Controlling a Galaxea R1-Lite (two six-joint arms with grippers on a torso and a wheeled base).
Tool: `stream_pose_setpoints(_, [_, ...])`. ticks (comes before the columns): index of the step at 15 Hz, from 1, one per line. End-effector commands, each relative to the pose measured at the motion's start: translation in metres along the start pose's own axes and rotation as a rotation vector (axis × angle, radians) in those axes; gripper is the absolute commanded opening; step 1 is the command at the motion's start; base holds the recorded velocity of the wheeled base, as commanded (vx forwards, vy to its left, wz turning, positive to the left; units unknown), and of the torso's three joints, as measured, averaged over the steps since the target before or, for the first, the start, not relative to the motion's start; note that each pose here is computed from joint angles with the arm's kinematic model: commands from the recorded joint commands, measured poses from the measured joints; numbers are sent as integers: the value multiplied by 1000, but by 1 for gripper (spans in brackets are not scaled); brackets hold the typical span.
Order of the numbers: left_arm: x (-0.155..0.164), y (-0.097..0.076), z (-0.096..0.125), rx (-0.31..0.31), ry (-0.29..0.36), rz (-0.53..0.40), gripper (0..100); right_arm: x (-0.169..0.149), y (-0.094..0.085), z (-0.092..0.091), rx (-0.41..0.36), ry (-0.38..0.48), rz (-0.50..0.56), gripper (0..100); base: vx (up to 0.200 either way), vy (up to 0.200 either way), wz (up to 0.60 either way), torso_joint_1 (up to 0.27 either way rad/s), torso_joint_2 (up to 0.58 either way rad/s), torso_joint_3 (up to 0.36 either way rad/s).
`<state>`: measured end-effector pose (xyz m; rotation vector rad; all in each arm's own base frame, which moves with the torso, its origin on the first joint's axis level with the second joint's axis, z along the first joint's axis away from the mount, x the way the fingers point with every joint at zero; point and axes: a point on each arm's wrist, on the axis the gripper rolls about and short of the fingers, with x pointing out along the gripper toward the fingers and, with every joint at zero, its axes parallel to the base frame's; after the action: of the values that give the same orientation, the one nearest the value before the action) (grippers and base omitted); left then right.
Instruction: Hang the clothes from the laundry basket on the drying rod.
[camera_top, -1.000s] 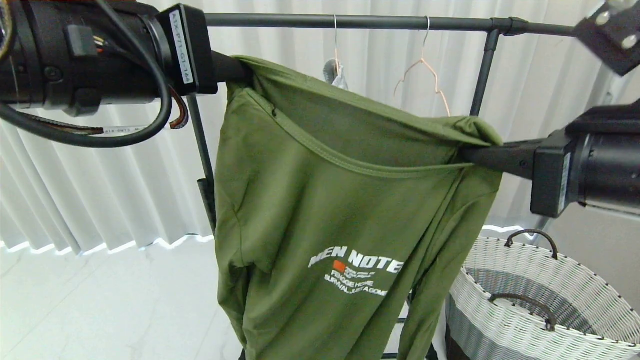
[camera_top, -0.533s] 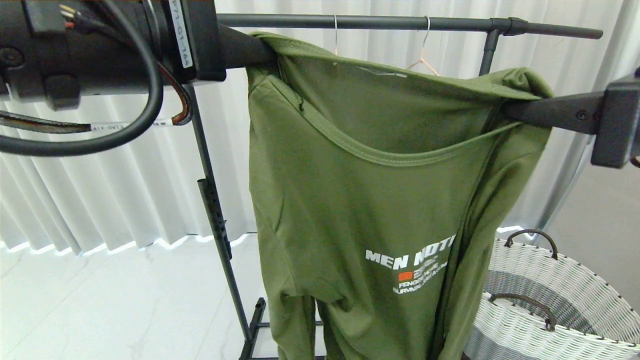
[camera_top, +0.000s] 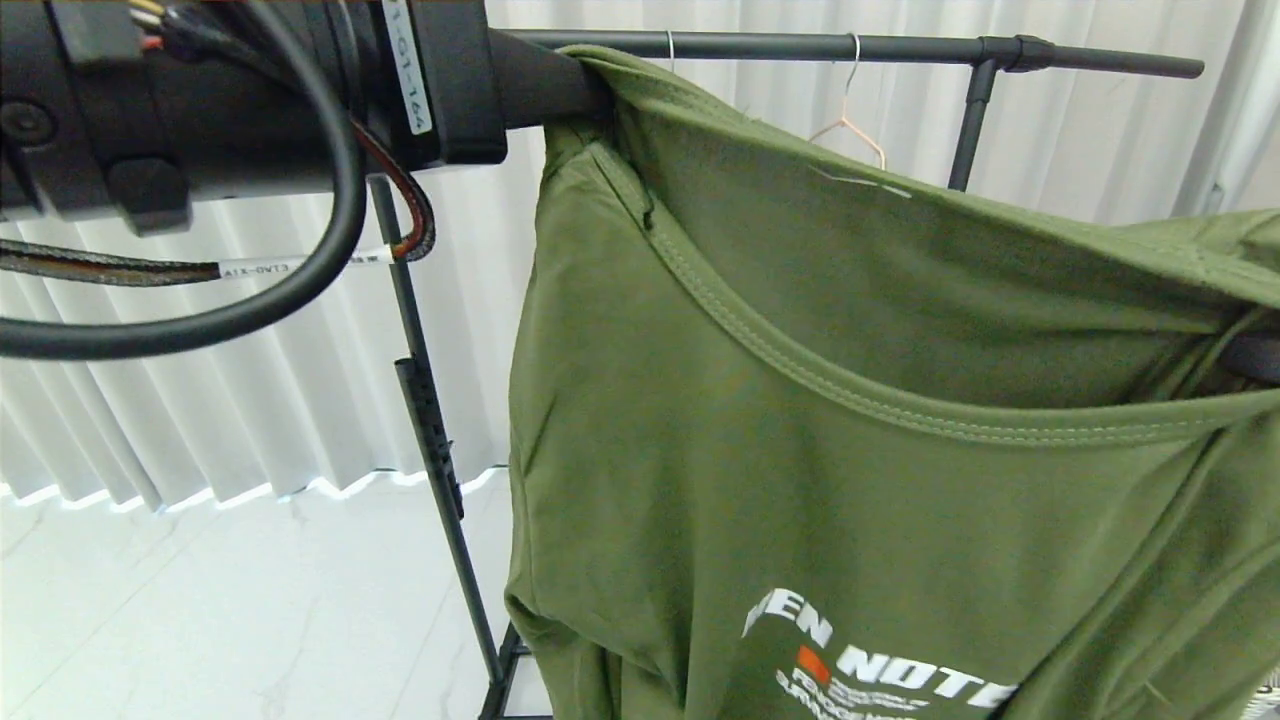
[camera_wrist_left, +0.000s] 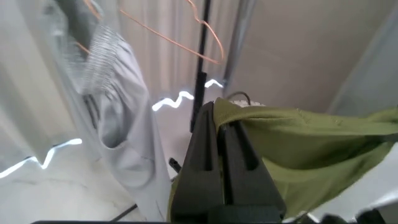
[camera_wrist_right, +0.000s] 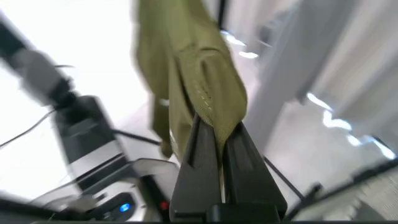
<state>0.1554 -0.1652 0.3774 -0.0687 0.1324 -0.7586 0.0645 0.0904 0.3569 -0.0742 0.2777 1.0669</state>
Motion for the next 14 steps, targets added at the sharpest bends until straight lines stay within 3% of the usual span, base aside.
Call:
stream_pose_setpoints(1, [3, -2, -2, 1, 10, -6, 0, -4, 6, 0, -11, -10, 48, 0, 0, 0, 0, 0, 0, 0])
stream_pose_setpoints(3, [-7, -2, 0, 0, 3, -9, 0, -3, 5, -2, -10, -2, 31, 0, 0, 0, 0, 0, 0, 0])
stream_pose_setpoints(5, [-19, -6, -4, 6, 53, -32, 0, 4, -2, -5, -7, 11, -92, 0, 0, 0, 0, 0, 0, 0])
stream_pose_setpoints(7, [-37, -13, -8, 18, 116, -78, 0, 17, -6, 1, -30, -34, -164, 0, 0, 0, 0, 0, 0, 0])
stream_pose_setpoints(12, [-83, -30, -14, 45, 196, -273, 0, 68, -9, 12, -90, -183, -138, 0, 0, 0, 0, 0, 0, 0])
stream_pose_setpoints(14, [-88, -29, -13, 44, 189, -279, 0, 82, -9, 15, -93, -204, -129, 0, 0, 0, 0, 0, 0, 0])
